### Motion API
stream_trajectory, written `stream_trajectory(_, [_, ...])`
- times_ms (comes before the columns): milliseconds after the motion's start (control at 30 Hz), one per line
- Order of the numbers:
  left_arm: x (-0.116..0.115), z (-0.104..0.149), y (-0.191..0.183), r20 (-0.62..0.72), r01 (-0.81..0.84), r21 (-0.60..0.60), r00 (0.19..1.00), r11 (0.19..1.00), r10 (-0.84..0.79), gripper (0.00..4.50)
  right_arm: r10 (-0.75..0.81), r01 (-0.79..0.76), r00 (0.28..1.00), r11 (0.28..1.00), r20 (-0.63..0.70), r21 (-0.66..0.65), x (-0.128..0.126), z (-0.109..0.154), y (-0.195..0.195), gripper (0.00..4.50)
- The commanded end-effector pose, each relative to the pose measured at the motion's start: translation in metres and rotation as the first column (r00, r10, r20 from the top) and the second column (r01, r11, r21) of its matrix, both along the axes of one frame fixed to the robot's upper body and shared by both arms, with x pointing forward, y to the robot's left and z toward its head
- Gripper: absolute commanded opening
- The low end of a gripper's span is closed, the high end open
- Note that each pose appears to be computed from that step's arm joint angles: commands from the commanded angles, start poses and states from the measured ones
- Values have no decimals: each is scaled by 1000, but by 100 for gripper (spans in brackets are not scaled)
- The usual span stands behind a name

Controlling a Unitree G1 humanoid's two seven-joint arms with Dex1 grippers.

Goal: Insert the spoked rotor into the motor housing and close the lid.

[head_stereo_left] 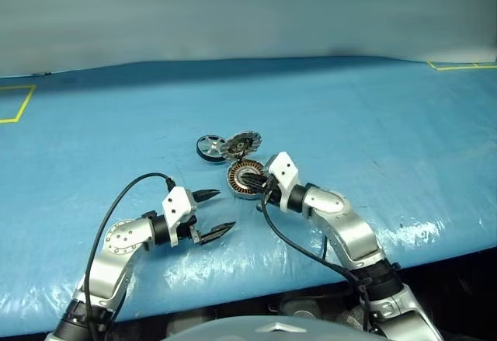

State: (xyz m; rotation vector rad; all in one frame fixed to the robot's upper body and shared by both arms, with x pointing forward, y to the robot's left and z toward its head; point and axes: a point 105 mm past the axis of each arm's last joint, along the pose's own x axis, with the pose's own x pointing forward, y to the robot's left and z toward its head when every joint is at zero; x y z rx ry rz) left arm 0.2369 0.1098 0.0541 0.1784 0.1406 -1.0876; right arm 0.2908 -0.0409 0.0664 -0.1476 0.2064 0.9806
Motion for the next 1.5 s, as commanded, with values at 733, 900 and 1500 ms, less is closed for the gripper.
stream_trajectory(733, [2, 6, -2, 31, 10, -3, 999, 1000, -10, 428, -179, 177, 984, 974, 4, -144, 19, -24, -14, 1])
stream_trajectory(900, [3, 8, -2, 35, 8, -4, 999, 1000, -8, 428, -228, 218, 974, 942, -7, -256, 20, -43, -22, 1])
stream_trajectory(1500, [33, 39, 17, 89, -157, -38, 983, 987, 160, 428, -71, 69, 996, 996, 52, 49, -11, 26, -22, 1])
